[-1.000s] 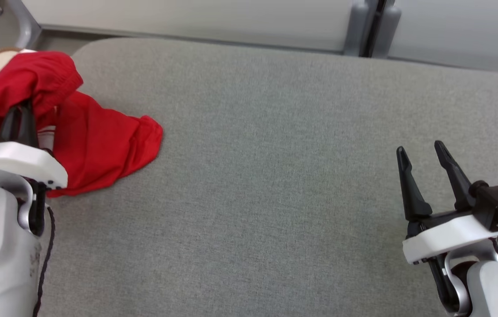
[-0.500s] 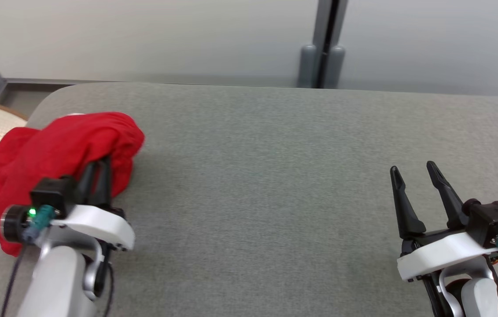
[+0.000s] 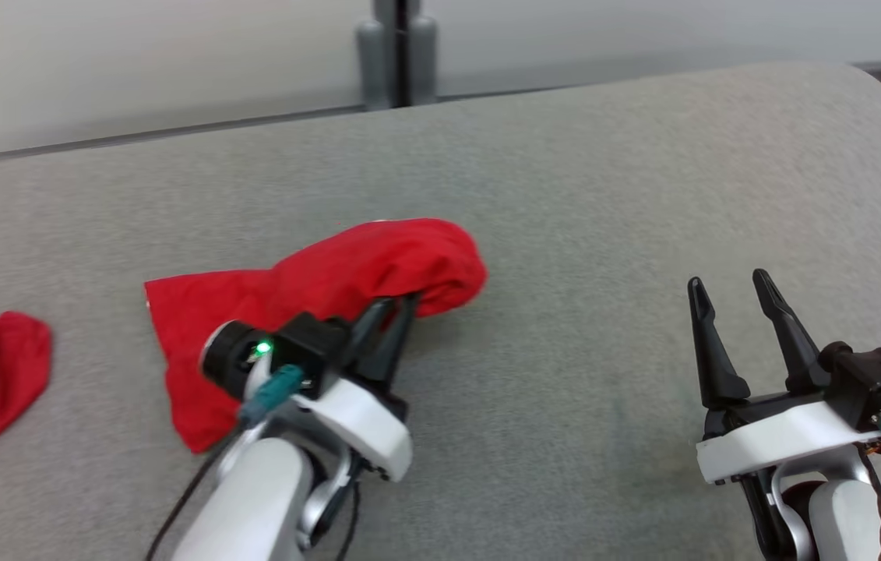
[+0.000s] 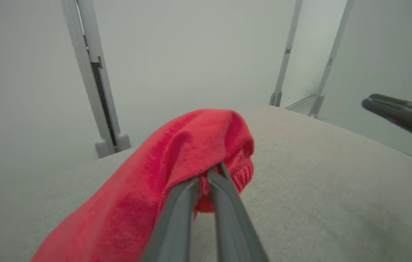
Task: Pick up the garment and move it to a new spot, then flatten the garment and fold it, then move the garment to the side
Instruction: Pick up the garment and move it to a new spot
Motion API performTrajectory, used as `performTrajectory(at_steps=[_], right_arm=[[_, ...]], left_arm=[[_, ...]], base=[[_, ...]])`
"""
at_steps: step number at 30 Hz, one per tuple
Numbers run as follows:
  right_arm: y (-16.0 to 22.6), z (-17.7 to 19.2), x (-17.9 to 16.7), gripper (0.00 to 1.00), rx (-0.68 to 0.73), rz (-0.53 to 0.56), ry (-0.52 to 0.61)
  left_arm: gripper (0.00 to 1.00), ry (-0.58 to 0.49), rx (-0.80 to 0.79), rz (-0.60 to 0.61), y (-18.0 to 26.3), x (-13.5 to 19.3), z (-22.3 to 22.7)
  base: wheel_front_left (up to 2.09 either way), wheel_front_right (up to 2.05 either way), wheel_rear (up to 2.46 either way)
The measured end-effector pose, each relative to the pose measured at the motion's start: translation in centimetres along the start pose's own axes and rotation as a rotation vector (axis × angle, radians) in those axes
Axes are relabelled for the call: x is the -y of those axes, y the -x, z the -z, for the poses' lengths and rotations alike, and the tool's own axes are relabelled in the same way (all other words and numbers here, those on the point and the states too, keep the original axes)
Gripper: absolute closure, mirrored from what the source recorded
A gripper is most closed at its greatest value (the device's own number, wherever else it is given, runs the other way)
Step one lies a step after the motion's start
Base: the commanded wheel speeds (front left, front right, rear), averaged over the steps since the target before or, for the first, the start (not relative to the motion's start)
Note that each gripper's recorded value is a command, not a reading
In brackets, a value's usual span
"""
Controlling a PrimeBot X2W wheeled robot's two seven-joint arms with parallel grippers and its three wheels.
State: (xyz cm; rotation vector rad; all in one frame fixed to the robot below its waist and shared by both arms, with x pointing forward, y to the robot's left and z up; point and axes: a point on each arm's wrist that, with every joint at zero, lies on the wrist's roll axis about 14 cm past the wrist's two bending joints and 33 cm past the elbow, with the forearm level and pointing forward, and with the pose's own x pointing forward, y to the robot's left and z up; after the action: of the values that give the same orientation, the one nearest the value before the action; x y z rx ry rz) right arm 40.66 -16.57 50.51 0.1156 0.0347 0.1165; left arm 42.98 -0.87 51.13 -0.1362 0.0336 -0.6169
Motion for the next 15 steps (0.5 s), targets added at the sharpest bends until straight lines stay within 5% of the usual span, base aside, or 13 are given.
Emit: performTrajectory(at_steps=[5,13,14,15], right_arm=[[1.1,1.2,3.3,0.0,-0.026,0.102,-0.001],[1.6,3.4,5.8,0.0,-0.079,0.181,0.002],[1.5,3.6,5.9,0.0,-0.082,0.183,0.002],[1.4,3.8,5.9,0.0,-0.086,0.182,-0.002]], left_arm=[[1.0,0.017,-0.039,0.216,-3.1,6.2,1.6],[1.0,0.074,-0.229,0.33,-4.1,9.0,8.3],[0.9,0.077,-0.246,0.333,-4.0,9.0,8.9],[0.54,0.079,-0.261,0.333,-3.9,9.0,9.5]], base=[[0.0,0.0,0.0],[0.0,0.0,0.0],[0.0,0.0,0.0],[0.0,0.0,0.0]])
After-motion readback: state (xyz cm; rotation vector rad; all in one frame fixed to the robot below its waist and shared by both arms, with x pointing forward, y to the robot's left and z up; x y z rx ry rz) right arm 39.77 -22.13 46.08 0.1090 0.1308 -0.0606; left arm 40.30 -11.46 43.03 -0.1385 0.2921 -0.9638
